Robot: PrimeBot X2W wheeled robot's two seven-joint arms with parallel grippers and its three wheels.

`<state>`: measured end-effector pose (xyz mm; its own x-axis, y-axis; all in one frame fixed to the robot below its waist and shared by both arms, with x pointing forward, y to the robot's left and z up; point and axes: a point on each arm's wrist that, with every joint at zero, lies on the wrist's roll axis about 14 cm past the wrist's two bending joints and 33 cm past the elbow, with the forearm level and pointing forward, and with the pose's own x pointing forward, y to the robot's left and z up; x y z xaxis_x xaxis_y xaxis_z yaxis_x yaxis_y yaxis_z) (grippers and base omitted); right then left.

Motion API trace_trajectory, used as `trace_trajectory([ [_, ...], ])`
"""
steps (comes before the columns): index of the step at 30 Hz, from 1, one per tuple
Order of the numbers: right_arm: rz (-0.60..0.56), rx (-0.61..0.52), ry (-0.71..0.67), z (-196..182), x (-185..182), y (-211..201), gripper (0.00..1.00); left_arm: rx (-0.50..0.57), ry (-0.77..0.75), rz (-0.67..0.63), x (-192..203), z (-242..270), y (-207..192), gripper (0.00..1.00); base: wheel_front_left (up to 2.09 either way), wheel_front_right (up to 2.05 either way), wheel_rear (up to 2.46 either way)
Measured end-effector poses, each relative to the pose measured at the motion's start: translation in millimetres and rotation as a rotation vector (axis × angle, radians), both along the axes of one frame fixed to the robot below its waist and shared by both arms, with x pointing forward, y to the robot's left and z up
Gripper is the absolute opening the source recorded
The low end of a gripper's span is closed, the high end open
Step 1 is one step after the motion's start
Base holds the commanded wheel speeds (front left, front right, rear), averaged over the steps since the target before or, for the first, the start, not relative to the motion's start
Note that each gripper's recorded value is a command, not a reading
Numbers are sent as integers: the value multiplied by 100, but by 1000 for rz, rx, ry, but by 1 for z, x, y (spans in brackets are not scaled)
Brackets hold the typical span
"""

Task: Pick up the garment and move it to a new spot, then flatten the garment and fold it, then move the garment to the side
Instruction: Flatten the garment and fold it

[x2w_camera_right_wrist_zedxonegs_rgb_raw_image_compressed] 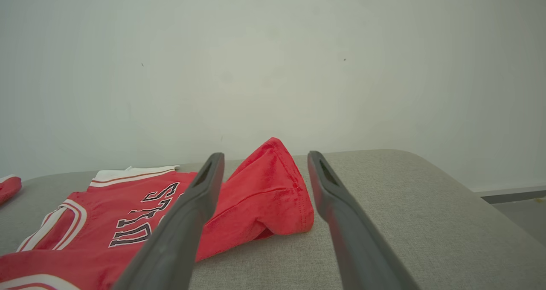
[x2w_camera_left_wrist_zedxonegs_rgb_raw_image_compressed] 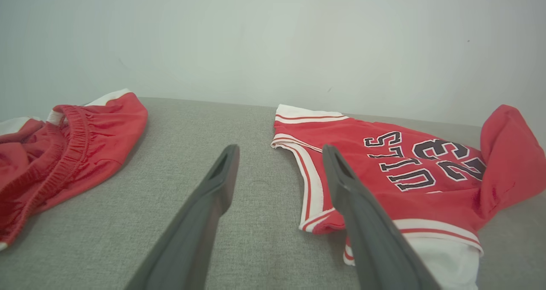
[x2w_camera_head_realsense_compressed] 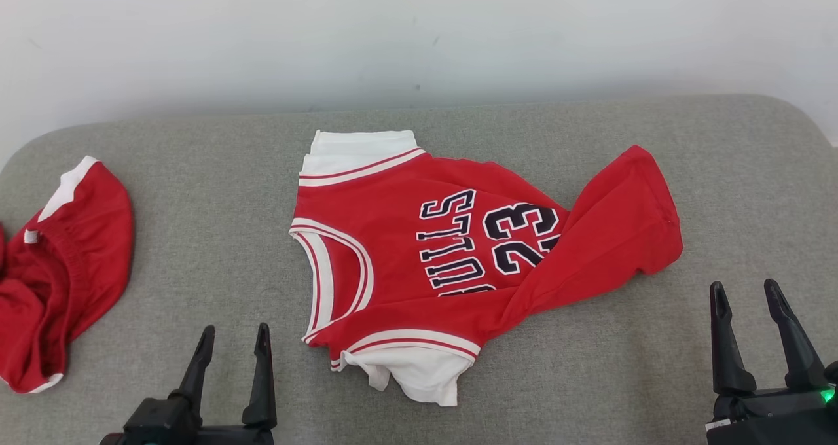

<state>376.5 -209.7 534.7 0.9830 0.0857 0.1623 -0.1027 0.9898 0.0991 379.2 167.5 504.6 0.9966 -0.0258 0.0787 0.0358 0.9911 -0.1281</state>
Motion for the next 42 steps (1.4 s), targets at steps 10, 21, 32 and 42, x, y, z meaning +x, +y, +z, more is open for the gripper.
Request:
trace_trajectory([
  [10,18,8,12,-4,3,8,100,1,70,-151,-7,-23,-45,100,0,0,0],
  [21,-25,19,25,-9,2,-5,100,-18,243,-331,-19,-75,-103,100,0,0,0],
  [32,-98,27,60,-20,0,-26,100,-35,283,-342,15,-87,-112,0,0,0,0],
  [42,-42,57,84,-30,10,-4,100,-42,239,-262,3,-73,-81,0,0,0,0],
])
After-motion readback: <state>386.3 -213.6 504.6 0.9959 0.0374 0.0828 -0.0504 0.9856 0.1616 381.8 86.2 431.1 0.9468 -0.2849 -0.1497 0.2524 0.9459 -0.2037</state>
